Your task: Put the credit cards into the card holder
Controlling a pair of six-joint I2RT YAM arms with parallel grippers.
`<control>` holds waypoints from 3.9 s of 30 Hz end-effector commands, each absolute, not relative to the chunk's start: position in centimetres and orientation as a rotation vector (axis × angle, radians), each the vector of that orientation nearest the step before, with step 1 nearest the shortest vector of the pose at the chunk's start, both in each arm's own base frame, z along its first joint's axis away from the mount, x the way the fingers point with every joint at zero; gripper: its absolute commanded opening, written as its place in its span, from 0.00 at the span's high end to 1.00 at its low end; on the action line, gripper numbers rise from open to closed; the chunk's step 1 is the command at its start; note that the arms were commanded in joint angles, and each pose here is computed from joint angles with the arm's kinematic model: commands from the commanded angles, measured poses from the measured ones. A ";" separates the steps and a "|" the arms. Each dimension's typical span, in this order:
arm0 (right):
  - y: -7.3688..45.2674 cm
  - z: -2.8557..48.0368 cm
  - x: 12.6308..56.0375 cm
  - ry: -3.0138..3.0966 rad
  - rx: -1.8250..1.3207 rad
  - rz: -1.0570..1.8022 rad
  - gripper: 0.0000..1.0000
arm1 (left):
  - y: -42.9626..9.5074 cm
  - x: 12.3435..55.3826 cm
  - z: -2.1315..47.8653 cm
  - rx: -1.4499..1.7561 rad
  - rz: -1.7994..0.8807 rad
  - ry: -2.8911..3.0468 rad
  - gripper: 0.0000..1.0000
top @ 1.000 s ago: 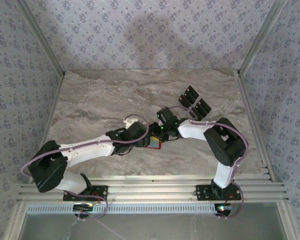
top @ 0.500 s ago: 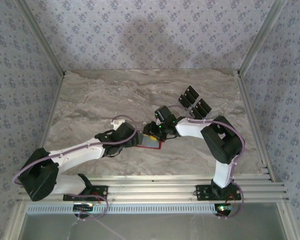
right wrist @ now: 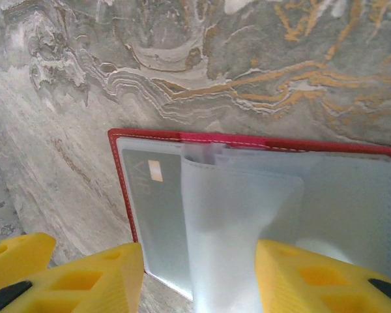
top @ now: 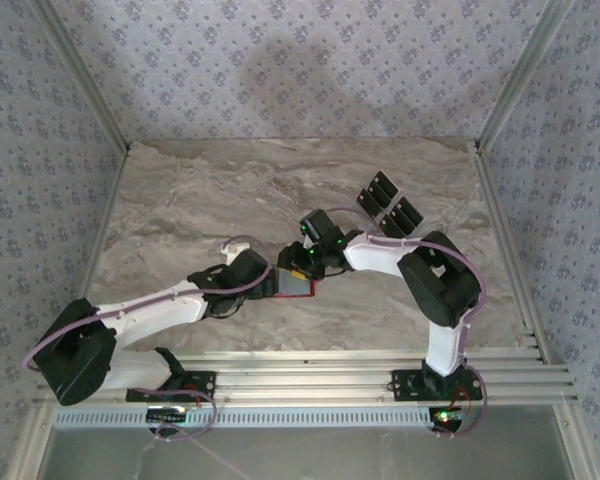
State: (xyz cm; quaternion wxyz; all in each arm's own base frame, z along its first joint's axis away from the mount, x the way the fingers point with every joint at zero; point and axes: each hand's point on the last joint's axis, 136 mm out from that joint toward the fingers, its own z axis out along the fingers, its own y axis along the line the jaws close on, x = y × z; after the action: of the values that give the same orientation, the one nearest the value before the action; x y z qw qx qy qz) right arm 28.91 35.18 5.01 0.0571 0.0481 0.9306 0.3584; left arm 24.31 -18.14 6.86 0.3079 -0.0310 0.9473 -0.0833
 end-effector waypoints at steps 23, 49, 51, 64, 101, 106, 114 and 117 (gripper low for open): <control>31.5 9.4 26.4 2.767 0.075 0.740 0.50 | -14.9 24.6 5.7 -0.224 -0.047 2.562 0.00; 31.0 4.1 23.9 2.833 0.226 0.653 0.58 | -13.7 25.4 4.2 -0.223 -0.025 2.625 0.00; 31.1 4.0 24.1 2.835 0.225 0.657 0.59 | -13.8 25.4 4.1 -0.222 -0.028 2.628 0.00; 31.6 4.1 24.5 2.828 0.205 0.672 0.64 | -14.0 25.4 3.7 -0.224 -0.035 2.636 0.00; 33.6 5.5 25.9 2.764 0.165 0.813 0.90 | -13.5 26.1 6.5 -0.258 -0.077 2.583 0.00; 36.0 7.2 26.2 2.749 0.039 0.868 0.88 | -12.6 26.4 8.0 -0.298 -0.104 2.561 0.00; 40.6 6.9 26.7 2.777 -0.094 0.884 0.62 | -11.9 26.3 9.1 -0.332 -0.136 2.543 0.00; 41.4 5.7 26.8 2.806 -0.108 0.879 0.61 | -11.8 26.2 9.3 -0.339 -0.141 2.541 0.00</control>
State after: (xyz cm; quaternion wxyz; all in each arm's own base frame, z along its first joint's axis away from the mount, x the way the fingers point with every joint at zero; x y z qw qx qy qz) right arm 27.60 41.06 7.55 0.1258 -0.0187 0.9398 0.3170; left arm 26.10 -11.38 7.99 0.2762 -0.1301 0.9516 -0.0361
